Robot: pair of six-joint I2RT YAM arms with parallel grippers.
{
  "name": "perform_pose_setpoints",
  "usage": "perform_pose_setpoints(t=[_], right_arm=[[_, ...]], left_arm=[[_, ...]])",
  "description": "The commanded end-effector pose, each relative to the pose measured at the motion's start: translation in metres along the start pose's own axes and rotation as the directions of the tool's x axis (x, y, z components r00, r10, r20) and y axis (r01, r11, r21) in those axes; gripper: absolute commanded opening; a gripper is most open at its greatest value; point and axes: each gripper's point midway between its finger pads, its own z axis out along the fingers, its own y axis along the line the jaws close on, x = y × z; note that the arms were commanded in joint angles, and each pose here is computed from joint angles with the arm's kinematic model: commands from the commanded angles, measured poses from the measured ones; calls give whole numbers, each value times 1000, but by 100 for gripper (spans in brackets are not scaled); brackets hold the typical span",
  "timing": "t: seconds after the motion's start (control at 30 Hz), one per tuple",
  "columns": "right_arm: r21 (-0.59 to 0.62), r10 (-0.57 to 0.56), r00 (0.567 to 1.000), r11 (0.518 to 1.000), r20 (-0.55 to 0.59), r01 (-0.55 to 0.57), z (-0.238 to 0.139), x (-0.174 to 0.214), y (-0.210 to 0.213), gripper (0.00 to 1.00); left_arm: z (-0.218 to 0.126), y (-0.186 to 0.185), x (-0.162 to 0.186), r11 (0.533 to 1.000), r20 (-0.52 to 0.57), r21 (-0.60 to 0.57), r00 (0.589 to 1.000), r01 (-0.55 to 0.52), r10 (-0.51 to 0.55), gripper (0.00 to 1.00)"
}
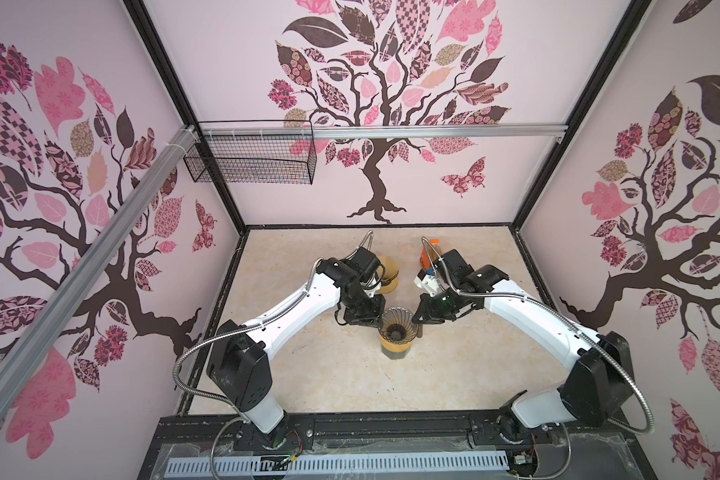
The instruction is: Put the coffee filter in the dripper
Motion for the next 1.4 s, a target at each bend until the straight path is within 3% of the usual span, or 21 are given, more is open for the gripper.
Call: perform_pose_setpoints(t=[0.0, 0.4, 0.83, 1.07, 1.37], right_arm=[[122, 25, 993, 993, -115, -10, 25, 22, -33, 1], [85, -3, 999, 996, -51, 7, 25, -7, -17, 1], [24, -26, 1000, 999, -9, 26, 29, -43, 6, 1], [58, -47, 999, 997, 27, 45, 18, -48, 7, 1], [91, -36, 999, 995, 35, 33, 9, -38, 0, 2]], left_arm=[[37, 28, 18, 995, -113, -98, 993, 9, -20, 3], [14, 47, -10, 989, 0, -125, 997, 82, -83, 3], [1, 66, -29, 984, 43, -142, 994, 105, -100, 4], [-5, 47, -31, 994, 53, -70, 996, 79, -76, 4], [0, 32, -24, 997, 26, -69, 999, 37, -35, 5]])
